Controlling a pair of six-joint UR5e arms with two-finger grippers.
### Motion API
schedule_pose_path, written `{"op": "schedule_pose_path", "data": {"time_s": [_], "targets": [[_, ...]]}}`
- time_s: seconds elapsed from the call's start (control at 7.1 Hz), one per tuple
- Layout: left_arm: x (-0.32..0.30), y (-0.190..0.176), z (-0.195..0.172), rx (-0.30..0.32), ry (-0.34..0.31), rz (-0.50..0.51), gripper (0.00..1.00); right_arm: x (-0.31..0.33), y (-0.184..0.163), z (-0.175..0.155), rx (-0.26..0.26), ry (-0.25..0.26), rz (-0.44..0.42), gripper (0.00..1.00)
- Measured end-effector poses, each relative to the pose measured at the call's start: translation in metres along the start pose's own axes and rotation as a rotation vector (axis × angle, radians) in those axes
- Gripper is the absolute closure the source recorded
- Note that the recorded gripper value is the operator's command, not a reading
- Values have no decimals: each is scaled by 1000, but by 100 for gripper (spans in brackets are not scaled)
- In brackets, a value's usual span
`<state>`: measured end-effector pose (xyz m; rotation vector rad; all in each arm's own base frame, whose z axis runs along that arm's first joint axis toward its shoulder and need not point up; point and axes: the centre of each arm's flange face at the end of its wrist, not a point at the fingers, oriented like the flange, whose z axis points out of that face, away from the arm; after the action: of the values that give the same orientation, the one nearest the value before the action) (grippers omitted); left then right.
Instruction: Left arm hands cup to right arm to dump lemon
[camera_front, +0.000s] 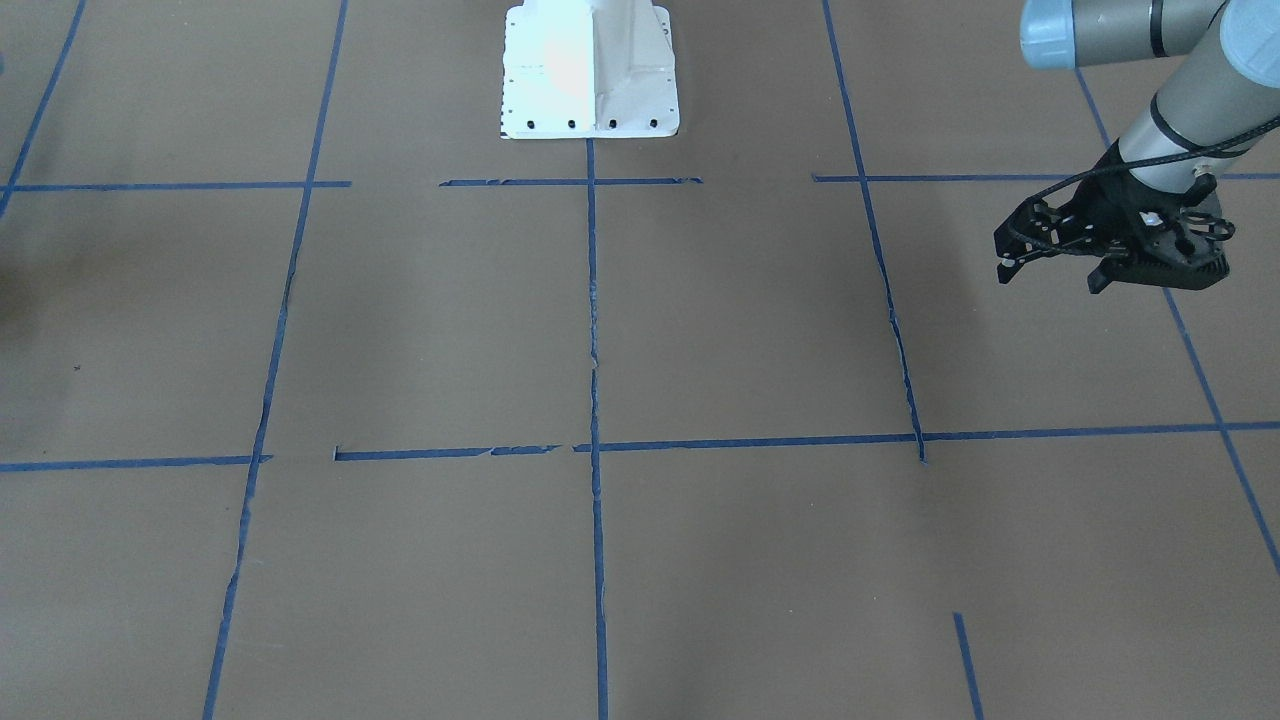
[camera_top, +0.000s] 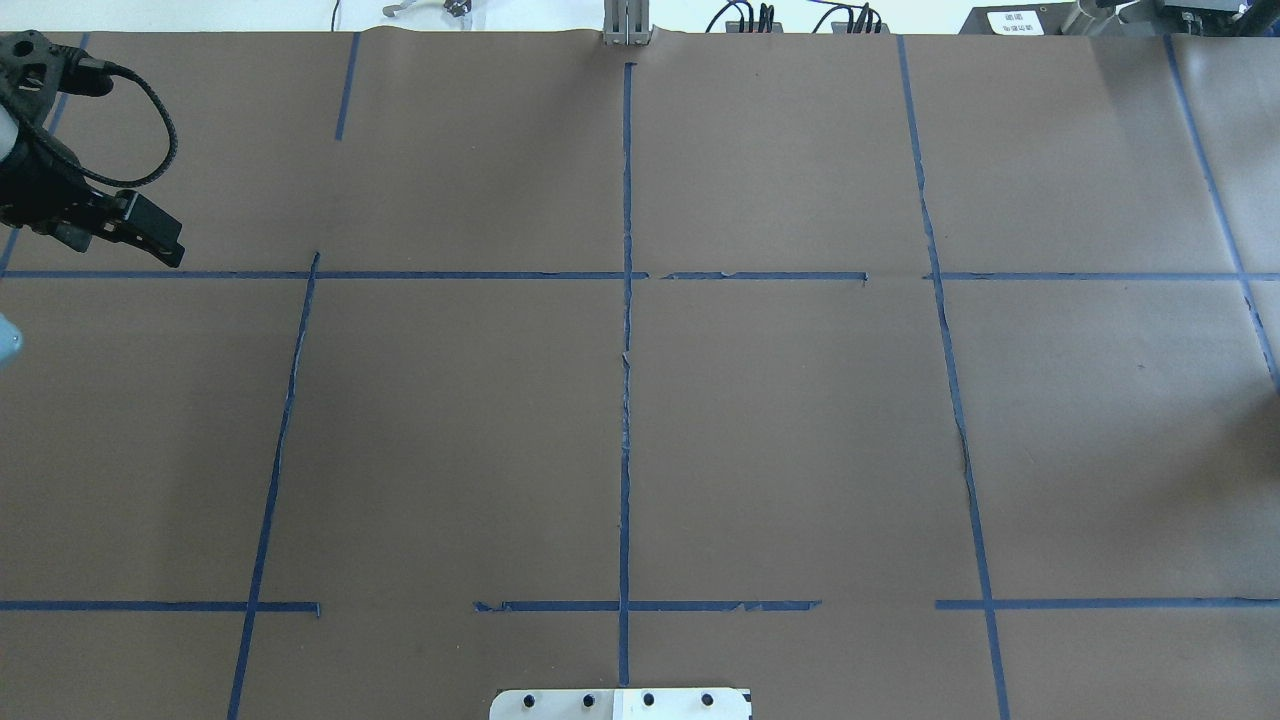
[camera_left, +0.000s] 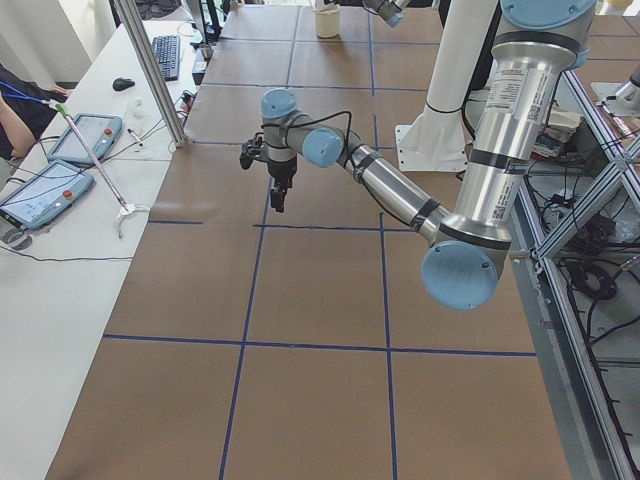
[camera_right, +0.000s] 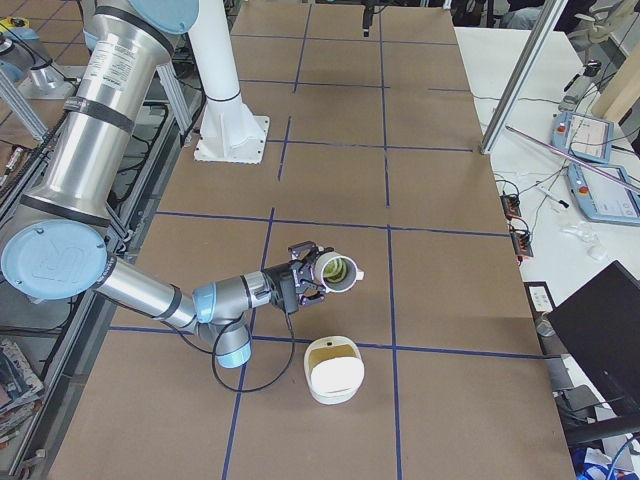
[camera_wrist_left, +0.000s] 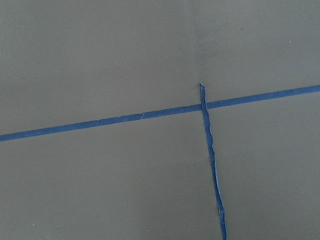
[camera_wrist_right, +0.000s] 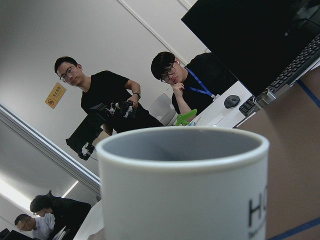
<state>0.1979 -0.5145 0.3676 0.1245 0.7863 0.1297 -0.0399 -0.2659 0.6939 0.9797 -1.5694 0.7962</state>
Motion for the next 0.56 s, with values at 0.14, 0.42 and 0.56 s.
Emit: {"op": "schedule_pose_path", "data": {"time_s": [0.14, 0.42, 0.56], "targets": [[2, -3, 1, -1, 0, 1, 0, 10, -5, -14, 1, -22, 100, 100], [3, -5, 1, -1, 1, 2, 0, 18, -10, -29, -1, -66, 293, 100], [4, -6, 1, 1, 2, 4, 0, 19, -11, -30, -3, -86, 388, 100]]}}
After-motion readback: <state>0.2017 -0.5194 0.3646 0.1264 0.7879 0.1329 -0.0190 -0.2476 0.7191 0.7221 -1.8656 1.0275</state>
